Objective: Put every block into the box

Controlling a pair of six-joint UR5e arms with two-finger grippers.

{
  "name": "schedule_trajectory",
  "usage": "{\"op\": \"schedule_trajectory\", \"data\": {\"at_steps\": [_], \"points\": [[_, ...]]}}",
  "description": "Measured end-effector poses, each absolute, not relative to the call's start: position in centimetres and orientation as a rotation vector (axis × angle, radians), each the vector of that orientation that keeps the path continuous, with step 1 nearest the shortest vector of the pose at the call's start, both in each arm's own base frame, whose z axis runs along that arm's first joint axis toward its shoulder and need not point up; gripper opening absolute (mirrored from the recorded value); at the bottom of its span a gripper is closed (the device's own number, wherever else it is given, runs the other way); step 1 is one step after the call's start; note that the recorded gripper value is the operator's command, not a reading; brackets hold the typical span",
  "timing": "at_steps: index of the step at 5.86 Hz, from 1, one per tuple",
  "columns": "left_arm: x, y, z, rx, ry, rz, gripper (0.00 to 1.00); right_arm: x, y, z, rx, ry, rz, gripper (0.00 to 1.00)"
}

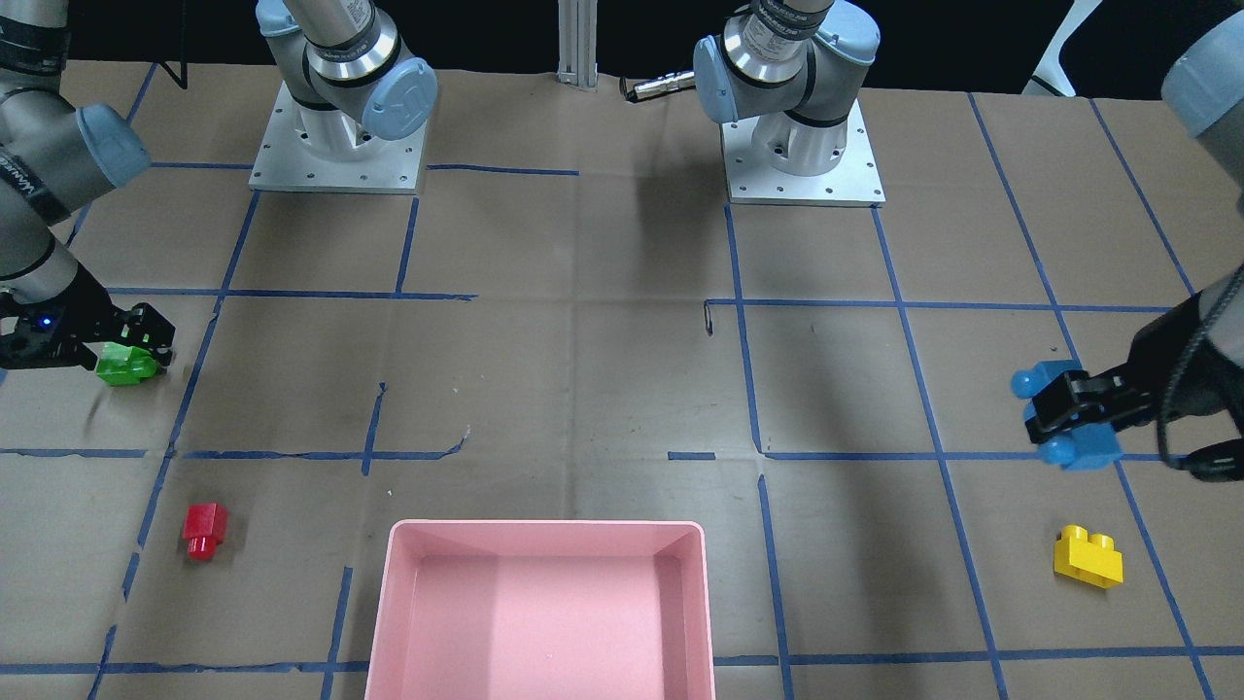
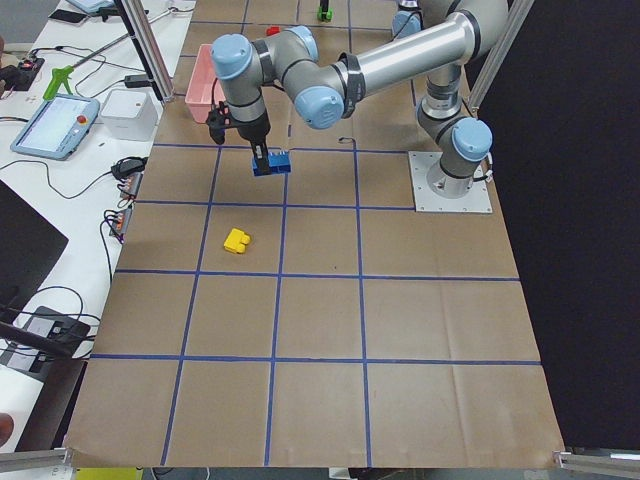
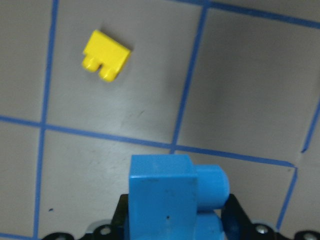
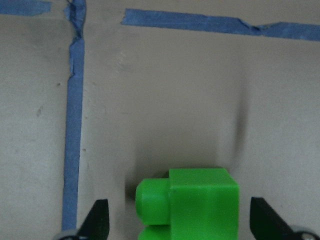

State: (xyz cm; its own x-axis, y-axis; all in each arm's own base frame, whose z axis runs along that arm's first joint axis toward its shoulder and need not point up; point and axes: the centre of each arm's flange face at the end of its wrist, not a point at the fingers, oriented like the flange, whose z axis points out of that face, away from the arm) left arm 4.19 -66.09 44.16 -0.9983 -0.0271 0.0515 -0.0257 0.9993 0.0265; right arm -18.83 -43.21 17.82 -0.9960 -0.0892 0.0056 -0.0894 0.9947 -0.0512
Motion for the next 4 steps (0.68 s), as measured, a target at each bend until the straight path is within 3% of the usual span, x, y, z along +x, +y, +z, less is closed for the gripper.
{"op": "schedule_trajectory", "data": {"at_steps": [1,3,4], "points": [[-3.0,-69.5,44.0,-0.091,-3.069,-0.001,0.14,-18.8,-43.2,17.8,0.142,-3.134,0.077,0.96],[-19.4,-73.5,43.1,-0.149,-2.996,0.063,0.15,-18.9,-43.1,17.7,0.143,-3.13,0.058,0.67],[-25.1,-74.5,41.9,-0.157,-2.975,0.081,0.18,-18.9,-43.0,17.8,0.142,-3.128,0.047,0.35]]}}
